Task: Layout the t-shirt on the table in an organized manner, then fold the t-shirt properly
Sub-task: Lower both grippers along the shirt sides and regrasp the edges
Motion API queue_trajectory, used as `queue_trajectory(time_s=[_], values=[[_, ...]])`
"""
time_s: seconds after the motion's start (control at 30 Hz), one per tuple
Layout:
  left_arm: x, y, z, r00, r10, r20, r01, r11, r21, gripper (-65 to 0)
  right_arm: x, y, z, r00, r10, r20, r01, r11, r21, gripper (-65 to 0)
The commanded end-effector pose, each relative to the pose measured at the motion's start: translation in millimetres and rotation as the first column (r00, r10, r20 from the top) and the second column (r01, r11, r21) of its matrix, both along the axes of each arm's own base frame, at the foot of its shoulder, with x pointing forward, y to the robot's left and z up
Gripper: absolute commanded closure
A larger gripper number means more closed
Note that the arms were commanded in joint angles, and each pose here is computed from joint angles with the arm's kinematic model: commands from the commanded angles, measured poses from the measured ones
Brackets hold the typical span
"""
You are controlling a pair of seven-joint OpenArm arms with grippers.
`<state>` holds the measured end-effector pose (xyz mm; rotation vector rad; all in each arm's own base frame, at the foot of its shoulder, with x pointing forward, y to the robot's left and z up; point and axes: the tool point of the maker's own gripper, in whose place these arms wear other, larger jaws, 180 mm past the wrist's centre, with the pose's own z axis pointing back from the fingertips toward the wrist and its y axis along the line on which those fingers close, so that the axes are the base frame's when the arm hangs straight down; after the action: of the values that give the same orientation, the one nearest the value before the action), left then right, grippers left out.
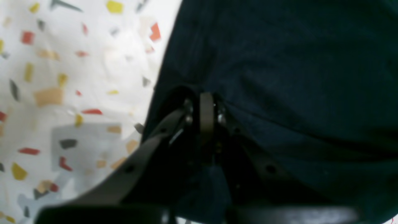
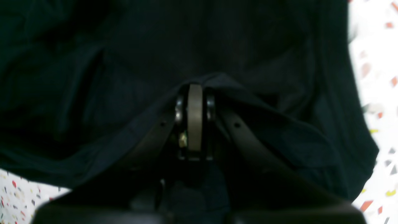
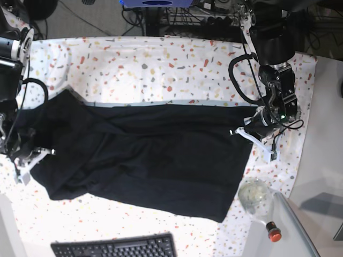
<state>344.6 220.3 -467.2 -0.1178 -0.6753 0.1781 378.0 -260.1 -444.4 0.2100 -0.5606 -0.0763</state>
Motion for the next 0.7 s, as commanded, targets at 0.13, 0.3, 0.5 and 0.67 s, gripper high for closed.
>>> queue_trajectory(time_s=[0.13, 0.3, 0.5, 0.67], values=[[24.7, 3.7, 19.8, 0.998, 0.003, 0.067, -0.003, 1.0, 0.0, 0.0, 16.6, -9.1, 19.3, 0.998, -0.015, 0.061, 0.016, 1.0, -0.005, 0.0], [30.6, 3.5, 26.6, 0.996, 0.001, 0.086, -0.001, 1.0, 0.003, -7.9, 8.1, -11.7, 24.0, 0.999, -0.008, 0.047, 0.009, 1.0, -0.018, -10.7], [34.3, 10.0, 55.3, 0.985, -0.002, 0.172, -0.004, 0.999, 0.037, -58.3, -3.4, -20.1, 59.7, 0.981, -0.039, 0.188, 0.05, 0.997, -0.056, -36.2], [5.6, 9.4, 73.4, 0.97, 0.012, 0.244, -0.014, 1.0, 0.003, -64.3, -35.6, -23.2, 87.9, 0.955, -0.056, 0.291, 0.09, 0.99, -0.107, -36.2]])
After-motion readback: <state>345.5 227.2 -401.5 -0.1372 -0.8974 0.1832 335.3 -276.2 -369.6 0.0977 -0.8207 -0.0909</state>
